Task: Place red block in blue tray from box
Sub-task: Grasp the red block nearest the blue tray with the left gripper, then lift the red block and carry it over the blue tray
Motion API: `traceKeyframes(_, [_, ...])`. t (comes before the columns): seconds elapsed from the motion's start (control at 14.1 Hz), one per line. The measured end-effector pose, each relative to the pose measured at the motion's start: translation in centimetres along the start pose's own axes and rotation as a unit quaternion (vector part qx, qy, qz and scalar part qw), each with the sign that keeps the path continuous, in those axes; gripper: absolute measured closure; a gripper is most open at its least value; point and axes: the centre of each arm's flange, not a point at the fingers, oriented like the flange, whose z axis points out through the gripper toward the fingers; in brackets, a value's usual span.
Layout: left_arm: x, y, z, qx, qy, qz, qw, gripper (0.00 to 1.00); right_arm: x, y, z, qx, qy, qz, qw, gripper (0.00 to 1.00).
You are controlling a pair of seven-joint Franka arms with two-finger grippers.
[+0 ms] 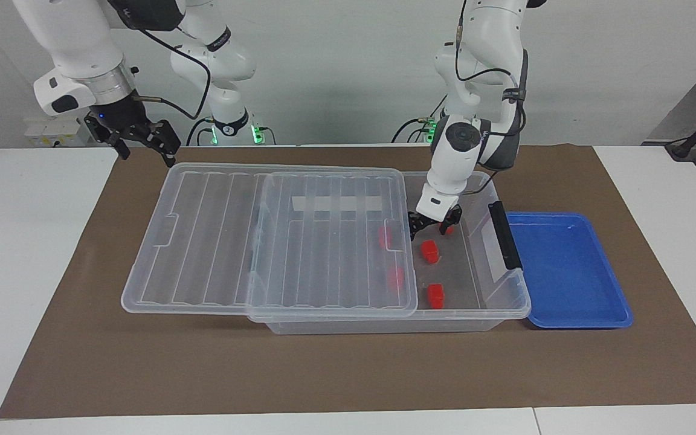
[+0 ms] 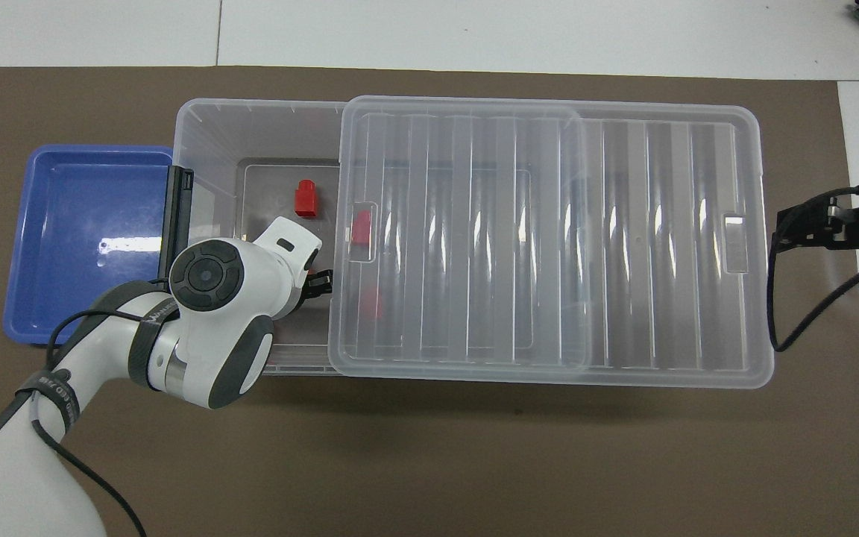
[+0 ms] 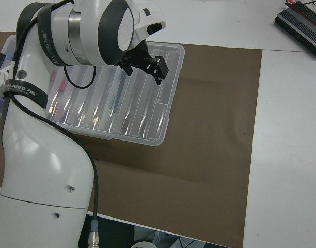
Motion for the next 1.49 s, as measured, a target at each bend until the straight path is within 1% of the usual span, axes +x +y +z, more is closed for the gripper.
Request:
traceKeyframes(0.21, [0.2,0.0,2.0,0.000,-0.001,-0.001,1.000,0.07,0.0,0.0,0.0,0.000,0.000,0.000,1.000,0.00])
traceKeyframes(0.28, [0.3,0.0,2.1,-0.001,0.000,-0.001,1.000,0.07,0.0,0.0,0.0,0.000,0.000,0.000,1.000,0.00])
traceKeyframes(0.35, [0.4,0.0,2.1,-0.003,0.002,-0.002,1.000,0.11,0.0,0.0,0.0,0.000,0.000,0.000,1.000,0.00])
traceKeyframes(0.43, [0.5,0.0,1.9,-0.005,0.006,-0.002,1.000,0.11,0.0,0.0,0.0,0.000,0.000,0.000,1.000,0.00])
traceKeyframes(0.5, [0.6,0.0,1.9,-0.006,0.007,-0.003,1.000,0.19,0.0,0.0,0.0,0.000,0.000,0.000,1.000,0.00])
traceKeyframes(0.57, [0.7,0.0,1.8,-0.006,0.008,-0.003,1.000,0.30,0.0,0.0,0.0,0.000,0.000,0.000,1.000,0.00])
traceKeyframes(0.64, [0.8,-0.1,1.7,-0.007,0.009,-0.004,1.000,0.46,0.0,0.0,0.0,0.000,0.000,0.000,1.000,0.00])
traceKeyframes(0.71, [0.8,-0.1,1.6,-0.006,0.009,-0.004,1.000,0.57,0.0,0.0,0.0,0.000,0.000,0.000,1.000,0.00])
traceKeyframes(0.78, [0.9,0.0,1.4,-0.005,0.008,-0.005,1.000,0.65,0.0,0.0,0.0,0.000,0.000,0.000,1.000,0.00])
traceKeyframes(0.92, [1.6,0.2,0.2,0.009,-0.014,-0.007,1.000,0.65,0.0,0.0,0.0,0.000,0.000,0.000,1.000,0.00])
traceKeyframes(1.06, [3.7,0.3,-3.3,0.019,-0.040,-0.023,0.999,0.65,0.0,0.0,0.0,0.000,0.000,0.000,1.000,0.00])
traceKeyframes(1.21, [6.5,-0.7,-8.9,0.008,-0.065,-0.056,0.996,0.65,0.0,0.0,0.0,0.000,0.000,0.000,1.000,0.00])
traceKeyframes(1.35, [8.9,-3.4,-15.5,0.006,-0.079,-0.080,0.994,0.65,0.0,0.0,0.0,0.000,0.000,0.000,1.000,0.00])
traceKeyframes(1.49, [10.4,-7.4,-20.5,0.010,-0.098,-0.067,0.993,0.65,0.0,0.0,0.0,0.000,0.000,0.000,1.000,0.00])
